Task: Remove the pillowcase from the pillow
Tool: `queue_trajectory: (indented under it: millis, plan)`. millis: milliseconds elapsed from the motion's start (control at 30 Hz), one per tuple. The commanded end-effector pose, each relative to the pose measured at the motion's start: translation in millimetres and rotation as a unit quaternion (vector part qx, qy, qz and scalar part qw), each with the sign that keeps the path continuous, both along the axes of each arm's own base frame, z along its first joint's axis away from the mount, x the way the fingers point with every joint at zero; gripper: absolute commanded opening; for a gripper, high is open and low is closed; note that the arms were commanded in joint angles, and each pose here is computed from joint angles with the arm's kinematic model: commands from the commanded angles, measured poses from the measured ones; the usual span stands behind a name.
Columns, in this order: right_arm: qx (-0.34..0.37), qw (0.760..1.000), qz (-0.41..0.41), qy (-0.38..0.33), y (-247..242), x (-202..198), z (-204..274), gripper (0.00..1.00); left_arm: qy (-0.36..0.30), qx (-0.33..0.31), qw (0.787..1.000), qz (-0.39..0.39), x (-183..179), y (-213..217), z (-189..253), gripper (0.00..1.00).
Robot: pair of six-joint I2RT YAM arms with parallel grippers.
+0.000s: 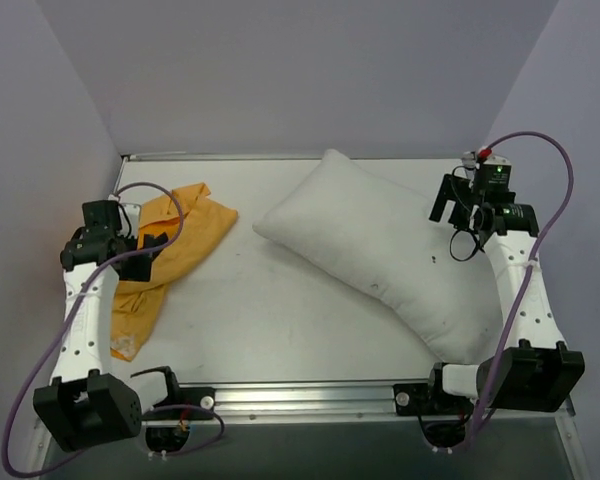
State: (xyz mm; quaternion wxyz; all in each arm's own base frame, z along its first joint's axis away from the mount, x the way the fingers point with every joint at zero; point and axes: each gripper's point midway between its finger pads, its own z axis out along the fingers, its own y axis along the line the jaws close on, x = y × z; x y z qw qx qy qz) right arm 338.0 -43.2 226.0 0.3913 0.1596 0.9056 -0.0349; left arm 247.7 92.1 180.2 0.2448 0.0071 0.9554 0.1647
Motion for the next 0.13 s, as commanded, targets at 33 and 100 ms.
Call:
queue_trajectory:
  millis: [33,100]
  plan:
    - [0.004,1.000,0.008,-0.021,6.5,-4.5,7.0,1.00,-0.085,-0.006,0.996,0.013,13.9,3.4,25.2,0.94]
    - [0.004,1.000,0.009,-0.026,7.1,-5.6,8.3,1.00,-0.089,-0.011,0.996,0.008,13.6,1.3,26.5,0.94]
